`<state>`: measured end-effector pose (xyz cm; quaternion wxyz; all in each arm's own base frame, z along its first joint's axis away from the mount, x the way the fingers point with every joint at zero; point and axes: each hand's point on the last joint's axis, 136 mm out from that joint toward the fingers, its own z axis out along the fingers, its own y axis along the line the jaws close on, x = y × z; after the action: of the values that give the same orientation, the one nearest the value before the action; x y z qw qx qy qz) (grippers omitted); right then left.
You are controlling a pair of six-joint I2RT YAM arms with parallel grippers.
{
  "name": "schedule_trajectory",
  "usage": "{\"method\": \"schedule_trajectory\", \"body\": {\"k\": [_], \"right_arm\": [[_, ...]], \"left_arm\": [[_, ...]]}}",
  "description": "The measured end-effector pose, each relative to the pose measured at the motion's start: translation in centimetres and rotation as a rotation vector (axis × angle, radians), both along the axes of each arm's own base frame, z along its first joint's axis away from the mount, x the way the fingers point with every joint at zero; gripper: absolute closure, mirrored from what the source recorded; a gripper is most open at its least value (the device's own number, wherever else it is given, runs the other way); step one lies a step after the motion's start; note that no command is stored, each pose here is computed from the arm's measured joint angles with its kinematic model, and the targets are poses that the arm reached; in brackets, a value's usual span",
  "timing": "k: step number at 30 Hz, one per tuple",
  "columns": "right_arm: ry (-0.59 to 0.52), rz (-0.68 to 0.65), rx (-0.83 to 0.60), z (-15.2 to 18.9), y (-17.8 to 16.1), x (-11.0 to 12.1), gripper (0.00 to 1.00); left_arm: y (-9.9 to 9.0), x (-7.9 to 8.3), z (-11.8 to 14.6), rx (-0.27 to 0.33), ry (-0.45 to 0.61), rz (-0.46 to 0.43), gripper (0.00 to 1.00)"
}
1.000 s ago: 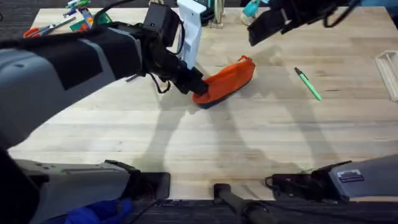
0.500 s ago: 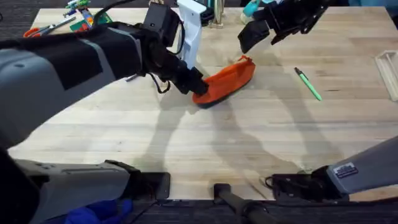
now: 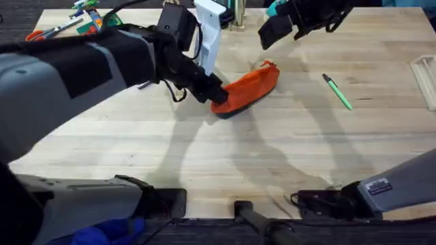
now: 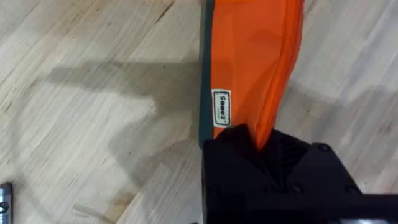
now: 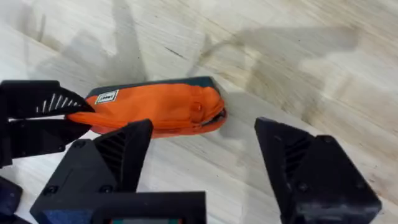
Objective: Unzip the bag, pick up the pens from the table one at a time and place them inside, then zip the bag closed.
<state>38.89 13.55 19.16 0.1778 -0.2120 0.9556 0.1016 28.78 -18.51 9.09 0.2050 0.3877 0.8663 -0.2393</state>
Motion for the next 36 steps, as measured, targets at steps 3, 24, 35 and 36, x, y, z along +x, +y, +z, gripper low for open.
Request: {"method": "schedule_trajectory", "body": {"k": [3,24,35,36], "right_arm": [[-0.004,0.023,-0.004,0.0,0.4,-0.1,0.013],[0.132,0.039,-0.041,-5.0,1.0,-0.1,0.109],[0.169,0.046,-0.050,-6.6,1.6,-0.1,0.152],[0.172,0.045,-0.050,-6.7,1.6,-0.1,0.164]], "left_arm": [[0.0,0.0,0.0,0.000,0.000,0.000,0.959],[0.0,0.0,0.0,0.000,0.000,0.000,0.959],[0.0,0.0,0.0,0.000,0.000,0.000,0.959],[0.0,0.0,0.0,0.000,0.000,0.000,0.959]]}}
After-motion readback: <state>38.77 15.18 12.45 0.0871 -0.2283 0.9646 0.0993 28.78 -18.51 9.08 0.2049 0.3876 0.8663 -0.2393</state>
